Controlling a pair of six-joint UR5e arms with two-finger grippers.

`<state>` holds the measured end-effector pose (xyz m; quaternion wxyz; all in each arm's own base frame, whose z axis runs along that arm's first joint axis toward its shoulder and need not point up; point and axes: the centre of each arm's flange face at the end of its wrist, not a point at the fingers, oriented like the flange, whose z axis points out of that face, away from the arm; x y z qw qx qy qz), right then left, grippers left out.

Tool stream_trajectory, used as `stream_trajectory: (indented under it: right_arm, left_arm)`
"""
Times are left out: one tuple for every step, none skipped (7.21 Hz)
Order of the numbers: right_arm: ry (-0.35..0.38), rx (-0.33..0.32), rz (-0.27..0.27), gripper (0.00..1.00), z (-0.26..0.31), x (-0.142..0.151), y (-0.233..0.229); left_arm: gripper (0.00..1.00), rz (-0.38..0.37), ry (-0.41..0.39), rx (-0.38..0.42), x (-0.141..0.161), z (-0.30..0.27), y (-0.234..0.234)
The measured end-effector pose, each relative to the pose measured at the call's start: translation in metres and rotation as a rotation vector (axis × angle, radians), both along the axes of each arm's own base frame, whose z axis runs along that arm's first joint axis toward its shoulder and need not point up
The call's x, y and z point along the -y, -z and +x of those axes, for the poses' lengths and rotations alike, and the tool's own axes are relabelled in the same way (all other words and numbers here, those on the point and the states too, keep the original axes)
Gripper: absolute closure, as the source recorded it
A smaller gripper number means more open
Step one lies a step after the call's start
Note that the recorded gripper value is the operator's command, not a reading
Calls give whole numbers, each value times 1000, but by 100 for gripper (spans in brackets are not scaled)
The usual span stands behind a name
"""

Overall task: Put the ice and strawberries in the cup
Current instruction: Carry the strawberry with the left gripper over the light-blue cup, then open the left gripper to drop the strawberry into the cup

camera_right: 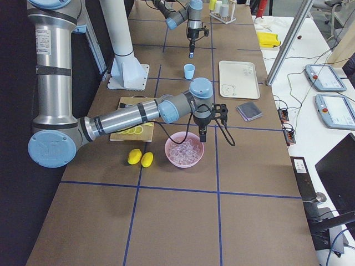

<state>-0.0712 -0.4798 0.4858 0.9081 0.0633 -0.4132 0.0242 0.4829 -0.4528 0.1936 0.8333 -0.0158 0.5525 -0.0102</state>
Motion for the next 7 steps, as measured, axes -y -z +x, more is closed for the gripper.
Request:
stream_trajectory:
  right_arm:
    - [0,1,1,0,0,0,0]
    - [0,1,2,0,0,0,0]
    - [0,1,3,0,0,0,1]
    - [1,3,4,0,0,1,2]
    - [2,5,5,0,0,0,3]
    - [1,6,5,0,-1,1,3]
    - [1,6,5,0,-1,1,3]
  left_arm:
    - [83,3,3,5,2,11,5]
    - [62,6,1,12,-2,21,6]
    - [36,12,2,18,-8,30,6]
    - [19,19,4,20,-13,35,6]
    - [16,22,4,21,-15,38,6]
    - [13,24,5,20,-16,38,5]
    - [13,26,5,19,-16,38,5]
